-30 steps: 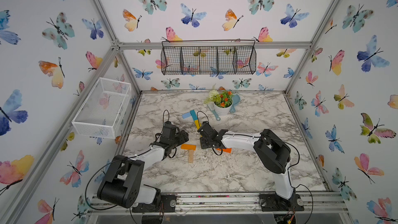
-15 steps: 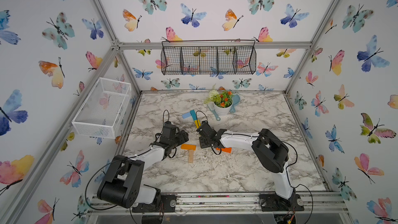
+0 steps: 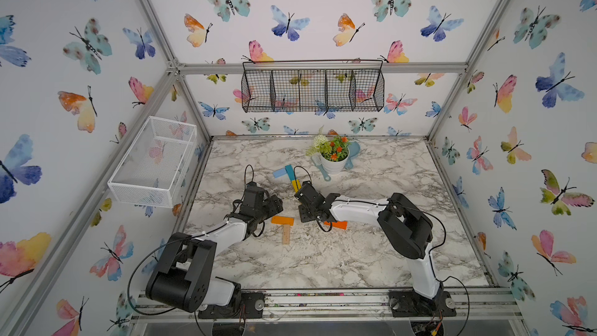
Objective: Assemble a giraffe with building blocks
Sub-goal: Assemble the building block at the center of the board, then pick up the building block from the center of the board, then place the building block at the center of the board.
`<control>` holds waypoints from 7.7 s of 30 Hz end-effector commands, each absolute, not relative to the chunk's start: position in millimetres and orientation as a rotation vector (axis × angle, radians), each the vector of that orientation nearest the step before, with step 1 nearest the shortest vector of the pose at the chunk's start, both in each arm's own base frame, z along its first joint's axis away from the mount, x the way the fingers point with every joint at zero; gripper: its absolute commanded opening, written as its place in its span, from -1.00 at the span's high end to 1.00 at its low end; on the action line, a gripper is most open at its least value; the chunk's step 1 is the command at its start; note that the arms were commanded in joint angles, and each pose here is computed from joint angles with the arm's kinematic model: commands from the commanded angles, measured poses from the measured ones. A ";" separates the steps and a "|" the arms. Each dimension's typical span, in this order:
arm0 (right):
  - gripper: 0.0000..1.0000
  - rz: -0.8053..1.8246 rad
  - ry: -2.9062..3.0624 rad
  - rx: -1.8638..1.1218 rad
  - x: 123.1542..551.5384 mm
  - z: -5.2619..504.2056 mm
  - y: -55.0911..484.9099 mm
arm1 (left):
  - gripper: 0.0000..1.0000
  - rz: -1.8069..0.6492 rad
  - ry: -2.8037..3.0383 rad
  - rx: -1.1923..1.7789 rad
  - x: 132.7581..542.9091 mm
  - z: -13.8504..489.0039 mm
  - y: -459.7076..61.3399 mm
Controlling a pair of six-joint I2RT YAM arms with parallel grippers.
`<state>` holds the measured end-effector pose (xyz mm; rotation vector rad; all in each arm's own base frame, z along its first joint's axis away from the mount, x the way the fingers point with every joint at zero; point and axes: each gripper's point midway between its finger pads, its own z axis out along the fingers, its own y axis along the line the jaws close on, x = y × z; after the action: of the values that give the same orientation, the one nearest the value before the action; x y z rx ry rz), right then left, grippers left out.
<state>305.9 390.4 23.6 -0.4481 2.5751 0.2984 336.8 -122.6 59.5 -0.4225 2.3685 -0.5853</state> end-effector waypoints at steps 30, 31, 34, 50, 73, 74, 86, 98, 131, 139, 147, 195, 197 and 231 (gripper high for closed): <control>0.69 0.282 2.611 -0.513 297.5 4.0 391.8 | -0.62 -0.563 2.353 -0.408 343.0 65.9 -121.7; 0.64 0.283 2.611 -0.513 297.5 4.2 391.8 | -0.62 -0.561 2.353 -0.410 343.0 65.8 -121.1; 0.45 0.286 2.608 -0.514 297.6 5.7 392.0 | -0.62 -0.563 2.353 -0.406 343.3 66.5 -121.8; -0.61 0.242 2.369 -0.491 314.3 103.9 367.4 | -0.64 -0.488 2.317 -0.403 344.6 76.1 -110.5; -0.75 0.051 2.068 0.212 315.4 98.7 110.6 | -0.49 -0.374 2.272 0.530 327.9 113.3 -315.0; -0.75 0.073 2.032 0.234 312.7 107.4 107.1 | -0.48 -0.386 2.291 0.537 330.9 108.7 -323.4; -1.00 0.391 2.017 0.147 324.1 110.8 136.0 | -0.50 -0.467 2.452 0.604 344.7 48.3 -370.3; -1.00 0.421 1.952 0.341 324.9 117.1 82.1 | -0.49 -0.584 2.505 0.641 329.2 23.4 -381.2; -1.00 0.355 1.934 0.319 316.6 122.5 71.9 | -0.32 -0.445 2.141 1.115 297.7 86.5 -364.3; -1.00 0.372 1.942 0.294 316.0 119.6 76.2 | -0.31 -0.333 2.157 1.295 293.5 70.1 -359.0; -1.00 0.411 1.952 0.254 317.5 120.3 85.3 | -0.29 -0.398 2.153 1.404 273.5 51.8 -377.4; -1.00 0.404 1.965 0.246 320.1 116.7 86.4 | 1.00 -0.151 2.215 1.486 360.6 71.1 -324.2; -1.00 0.407 1.965 0.245 320.0 117.0 86.9 | 1.00 -0.194 2.270 1.465 365.7 57.1 -315.9; -1.00 0.422 1.960 0.237 317.5 118.5 88.3 | 0.98 -0.300 2.349 1.481 338.8 23.0 -331.4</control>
<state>315.4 87.2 109.9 0.2451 1.9858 0.4114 349.5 -335.7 28.1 1.4723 2.3172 -0.2847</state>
